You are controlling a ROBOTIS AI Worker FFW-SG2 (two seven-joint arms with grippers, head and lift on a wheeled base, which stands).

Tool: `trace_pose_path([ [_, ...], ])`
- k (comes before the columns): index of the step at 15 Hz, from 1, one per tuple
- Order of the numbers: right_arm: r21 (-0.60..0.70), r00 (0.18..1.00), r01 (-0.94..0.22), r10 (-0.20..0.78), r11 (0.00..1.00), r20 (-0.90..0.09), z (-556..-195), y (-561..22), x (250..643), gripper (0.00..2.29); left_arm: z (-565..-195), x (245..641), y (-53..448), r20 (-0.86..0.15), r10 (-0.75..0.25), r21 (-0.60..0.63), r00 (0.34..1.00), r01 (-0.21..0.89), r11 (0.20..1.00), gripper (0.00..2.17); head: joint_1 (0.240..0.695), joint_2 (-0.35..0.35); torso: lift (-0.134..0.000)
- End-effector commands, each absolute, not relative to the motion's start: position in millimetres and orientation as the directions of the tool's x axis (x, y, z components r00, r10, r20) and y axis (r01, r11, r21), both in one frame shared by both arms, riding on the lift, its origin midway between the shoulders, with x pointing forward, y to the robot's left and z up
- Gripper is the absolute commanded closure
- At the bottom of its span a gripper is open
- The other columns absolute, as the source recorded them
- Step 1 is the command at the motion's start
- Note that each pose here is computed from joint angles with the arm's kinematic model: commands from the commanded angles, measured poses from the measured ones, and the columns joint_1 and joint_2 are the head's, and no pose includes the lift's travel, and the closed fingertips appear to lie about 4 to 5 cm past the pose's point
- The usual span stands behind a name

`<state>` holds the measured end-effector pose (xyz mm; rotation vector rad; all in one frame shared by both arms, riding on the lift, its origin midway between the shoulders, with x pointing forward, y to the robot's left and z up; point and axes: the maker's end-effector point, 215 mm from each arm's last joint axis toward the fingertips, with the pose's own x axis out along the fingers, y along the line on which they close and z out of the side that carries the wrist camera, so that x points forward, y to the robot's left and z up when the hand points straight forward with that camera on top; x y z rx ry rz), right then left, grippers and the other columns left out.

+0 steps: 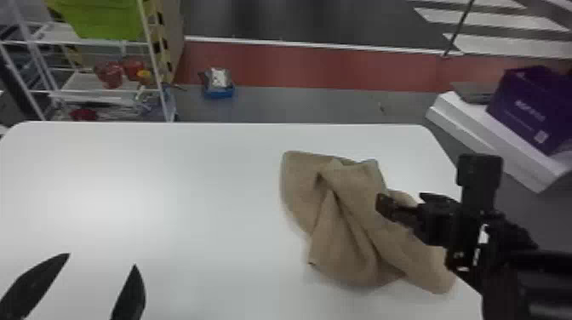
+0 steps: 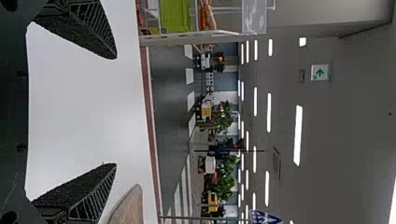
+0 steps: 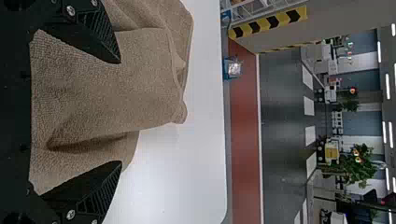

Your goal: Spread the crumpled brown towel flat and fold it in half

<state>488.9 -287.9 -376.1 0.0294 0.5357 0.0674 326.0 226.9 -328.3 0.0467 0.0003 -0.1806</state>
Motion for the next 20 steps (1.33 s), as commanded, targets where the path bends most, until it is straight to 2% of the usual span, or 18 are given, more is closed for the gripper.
trace_pose_path([
  [1,0.029,0.835,-0.077,0.081,0.997,-0.544,-381.6,-270.5,496.5,0.15,-330.1,325.6,227.1,-0.008,-0.178,0.047,0.984,0.178,0.983,0.05,0.695,-0.092,-0.134],
  [5,0.060,0.826,-0.135,0.146,0.989,-0.544,-381.0,-237.8,500.4,0.15,-331.1,325.4,227.6,-0.011,-0.178,0.051,0.984,0.178,0.983,0.05,0.695,-0.055,-0.134],
  [8,0.044,0.815,-0.232,0.219,0.972,-0.536,-372.5,-206.3,496.5,0.15,-331.4,325.7,228.4,-0.011,-0.176,0.052,0.984,0.177,0.983,0.05,0.695,-0.004,-0.134],
  [11,-0.002,0.811,-0.288,0.243,0.957,-0.532,-367.0,-176.6,499.2,0.15,-331.2,326.5,228.8,-0.010,-0.177,0.053,0.984,0.177,0.983,0.05,0.695,0.030,-0.134],
  [14,-0.061,0.803,-0.338,0.253,0.939,-0.540,-366.3,-144.6,511.5,0.19,-332.3,326.7,228.2,-0.011,-0.178,0.051,0.984,0.178,0.983,0.05,0.695,0.074,-0.134],
  [20,-0.136,0.745,-0.388,0.224,0.911,-0.628,-394.7,-117.0,518.7,0.21,-334.4,325.7,229.1,-0.014,-0.176,0.052,0.984,0.177,0.983,0.05,0.695,0.138,-0.134],
])
